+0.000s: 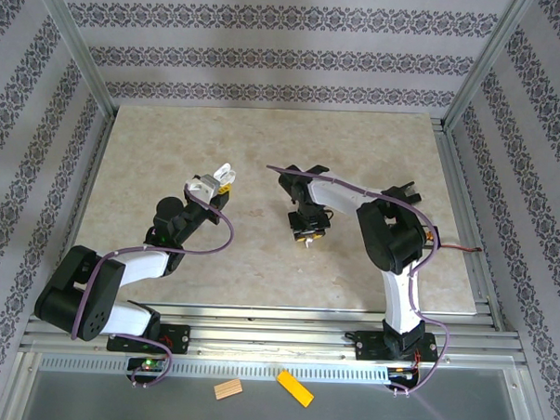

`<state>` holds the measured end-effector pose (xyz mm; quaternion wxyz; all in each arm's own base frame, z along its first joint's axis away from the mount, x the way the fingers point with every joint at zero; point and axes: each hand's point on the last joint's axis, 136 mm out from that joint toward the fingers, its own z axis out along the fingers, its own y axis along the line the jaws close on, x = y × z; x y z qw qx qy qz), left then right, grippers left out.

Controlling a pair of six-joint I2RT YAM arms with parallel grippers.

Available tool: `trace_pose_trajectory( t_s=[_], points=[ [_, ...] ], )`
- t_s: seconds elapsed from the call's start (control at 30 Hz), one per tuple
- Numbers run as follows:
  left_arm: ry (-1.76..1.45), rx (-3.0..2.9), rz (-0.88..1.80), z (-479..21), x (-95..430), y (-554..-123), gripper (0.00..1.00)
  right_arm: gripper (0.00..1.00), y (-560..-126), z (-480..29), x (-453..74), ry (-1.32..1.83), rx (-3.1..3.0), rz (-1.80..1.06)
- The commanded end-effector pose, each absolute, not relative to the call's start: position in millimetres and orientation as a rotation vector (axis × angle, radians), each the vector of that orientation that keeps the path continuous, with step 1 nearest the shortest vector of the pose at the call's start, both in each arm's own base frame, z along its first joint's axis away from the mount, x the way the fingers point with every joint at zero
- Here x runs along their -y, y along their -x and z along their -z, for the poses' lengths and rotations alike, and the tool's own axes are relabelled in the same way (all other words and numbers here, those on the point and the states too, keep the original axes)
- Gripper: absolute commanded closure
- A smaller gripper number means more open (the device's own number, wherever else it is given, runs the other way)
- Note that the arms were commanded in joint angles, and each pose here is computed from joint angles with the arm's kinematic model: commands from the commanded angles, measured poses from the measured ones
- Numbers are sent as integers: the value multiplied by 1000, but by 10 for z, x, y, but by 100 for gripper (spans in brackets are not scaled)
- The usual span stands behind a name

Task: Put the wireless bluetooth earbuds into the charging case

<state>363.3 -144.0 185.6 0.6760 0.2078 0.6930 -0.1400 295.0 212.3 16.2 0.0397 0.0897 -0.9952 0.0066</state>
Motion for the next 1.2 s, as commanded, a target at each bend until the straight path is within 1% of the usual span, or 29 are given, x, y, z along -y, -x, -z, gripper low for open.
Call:
trace_pose_trajectory(
  t_s=[0.0, 0.5, 0.7, 0.77, 0.83, 0.9, 0.93, 1.07, 1.17],
  points=[
    [-476, -1546, 298, -1898, 1410, -3652, 100, 67, -2928, -166, -2091, -282, 3010, -33],
    [-476, -1545, 304, -1896, 1419, -3662, 100, 65, -2869, -93, -2050, -248, 2982, -19],
    [-476, -1547, 306, -1888, 1420, -3658, 100, 71, -2887, -92, -2061, -242, 2993, 0],
    [-478, -1545, 308, -1894, 1425, -3654, 100, 72, -2888, -95, -2079, -237, 2996, 17],
    [-478, -1547, 309, -1891, 1422, -3650, 100, 71, -2892, -107, -2074, -225, 3004, 26],
    [-477, -1546, 308, -1895, 1421, -3649, 100, 66, -2881, -118, -2064, -214, 3007, 31],
    [-477, -1545, 309, -1898, 1425, -3648, 100, 65, -2869, -120, -2050, -207, 3005, 29],
    [-477, -1548, 310, -1885, 1424, -3652, 100, 65, -2827, -127, -2055, -192, 3007, 51],
    [-476, -1544, 317, -1889, 1432, -3656, 100, 67, -2816, -94, -2060, -182, 3006, 65]
  ],
)
